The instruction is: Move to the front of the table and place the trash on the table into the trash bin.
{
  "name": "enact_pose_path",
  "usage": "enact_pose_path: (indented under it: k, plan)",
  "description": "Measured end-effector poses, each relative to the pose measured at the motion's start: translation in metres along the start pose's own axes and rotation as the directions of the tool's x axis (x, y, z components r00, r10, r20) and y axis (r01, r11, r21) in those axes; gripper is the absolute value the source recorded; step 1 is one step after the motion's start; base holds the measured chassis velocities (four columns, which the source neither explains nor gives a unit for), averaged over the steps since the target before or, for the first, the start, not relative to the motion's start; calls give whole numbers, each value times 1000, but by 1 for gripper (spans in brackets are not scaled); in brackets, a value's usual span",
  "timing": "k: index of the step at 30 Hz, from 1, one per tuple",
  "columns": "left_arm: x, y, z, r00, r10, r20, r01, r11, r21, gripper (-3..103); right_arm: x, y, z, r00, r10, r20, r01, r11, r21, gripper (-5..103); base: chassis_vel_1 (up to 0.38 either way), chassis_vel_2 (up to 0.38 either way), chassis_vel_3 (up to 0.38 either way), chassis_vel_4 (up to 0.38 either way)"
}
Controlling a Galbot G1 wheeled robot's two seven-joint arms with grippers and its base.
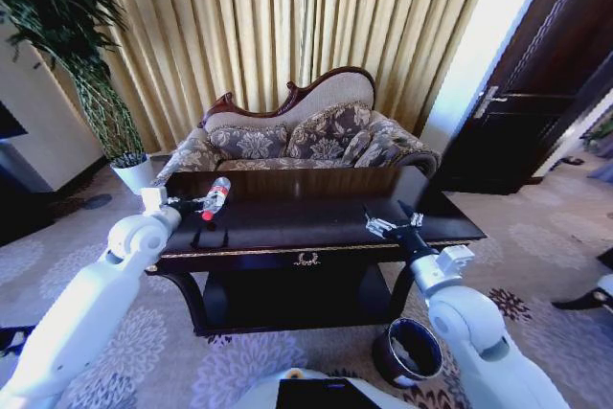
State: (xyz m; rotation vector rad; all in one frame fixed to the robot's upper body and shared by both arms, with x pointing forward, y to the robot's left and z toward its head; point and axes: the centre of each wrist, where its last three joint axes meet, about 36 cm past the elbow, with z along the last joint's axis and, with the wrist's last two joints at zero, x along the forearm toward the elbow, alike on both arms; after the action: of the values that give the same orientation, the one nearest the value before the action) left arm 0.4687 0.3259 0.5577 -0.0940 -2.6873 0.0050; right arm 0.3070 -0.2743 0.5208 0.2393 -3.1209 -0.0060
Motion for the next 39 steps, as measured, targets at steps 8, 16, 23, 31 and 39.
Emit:
enact_pose_path:
  k: [8, 16, 23, 31, 39]
  plan:
    - [-15, -6, 8, 999, 10, -36, -10, 1000, 5, 100, 1, 0, 0, 1000, 1, -1, -1, 1000, 0, 100, 0, 0, 0, 0]
    - [-24, -8, 12, 999, 13, -53, -13, 1000, 9, 100, 1, -1, 1, 1000, 19, -5, -19, 1000, 0, 100, 0, 0, 0, 0]
    - [-27, -7, 14, 998, 8, -60, -8, 1000, 14, 103, 1, -1, 1, 1000, 26, -4, -26, 1000, -2, 100, 0, 0, 0, 0]
    - [-30, -1, 15, 998, -5, -65, 6, 1000, 23, 68, 1, -2, 1, 1000, 30, -3, -30, 1000, -4, 100, 0, 0, 0, 0]
    - [-28, -1, 13, 998, -2, -57, 3, 1000, 24, 43, 1, -2, 1, 1000, 31, -3, -31, 999, -7, 100, 0, 0, 0, 0]
